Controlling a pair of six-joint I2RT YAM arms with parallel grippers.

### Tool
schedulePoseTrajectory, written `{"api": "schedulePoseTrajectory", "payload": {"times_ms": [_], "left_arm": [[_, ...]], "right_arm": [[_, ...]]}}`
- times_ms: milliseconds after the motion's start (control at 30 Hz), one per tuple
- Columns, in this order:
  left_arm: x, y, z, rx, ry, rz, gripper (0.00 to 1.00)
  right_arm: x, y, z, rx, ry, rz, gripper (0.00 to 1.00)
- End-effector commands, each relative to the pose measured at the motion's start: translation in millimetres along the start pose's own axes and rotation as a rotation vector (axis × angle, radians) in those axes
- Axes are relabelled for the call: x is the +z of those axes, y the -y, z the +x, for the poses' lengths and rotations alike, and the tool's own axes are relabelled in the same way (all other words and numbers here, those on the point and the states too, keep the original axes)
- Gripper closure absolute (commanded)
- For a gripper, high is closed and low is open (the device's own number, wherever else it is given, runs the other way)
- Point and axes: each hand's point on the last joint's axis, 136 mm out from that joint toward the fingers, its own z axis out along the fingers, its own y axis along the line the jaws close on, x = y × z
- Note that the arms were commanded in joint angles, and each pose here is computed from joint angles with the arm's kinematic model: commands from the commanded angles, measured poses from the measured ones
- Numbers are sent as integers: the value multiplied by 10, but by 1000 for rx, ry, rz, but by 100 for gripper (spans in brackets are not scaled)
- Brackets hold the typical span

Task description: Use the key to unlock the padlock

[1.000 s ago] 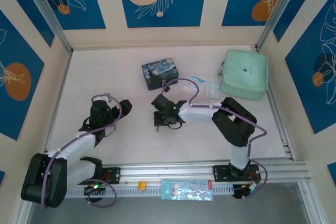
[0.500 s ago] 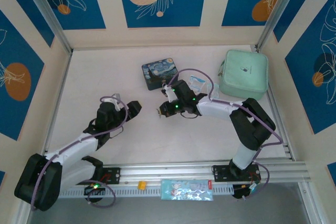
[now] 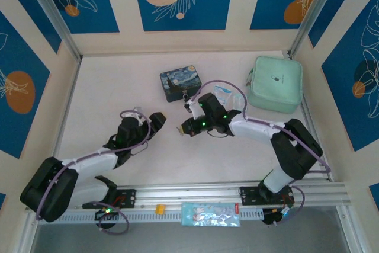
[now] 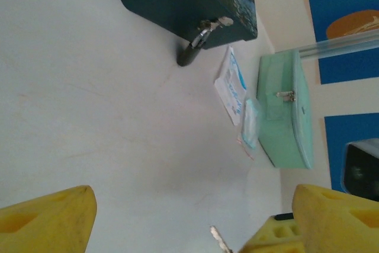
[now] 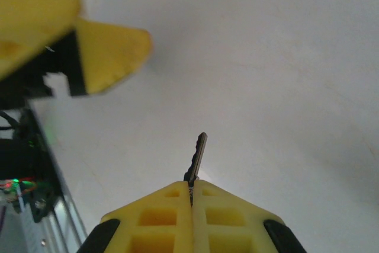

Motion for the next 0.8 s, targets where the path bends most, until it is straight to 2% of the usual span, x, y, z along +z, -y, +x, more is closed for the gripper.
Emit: {"api": "schedulePoseTrajectory", "payload": {"times_ms": [0,167,400,600,767], "left_arm": [[52,299,-22,-86,29,108,16],[124,454,36,-121,19,167,22],[162,554,80,-139,12,207,32],[183,576,117,-139,4,217,52],[193,596,122,-140,1,226,62]], "right_arm": [[-76,-220,-142,-15,67,-64,100],[-112,-314,-280,-22,124,-96,100],[-94,-337,-313,-18,143,-118,100],[-79,-331,-318,-17,149,-124,100],[-63,-299,-319,-5,151,-122,100]]}}
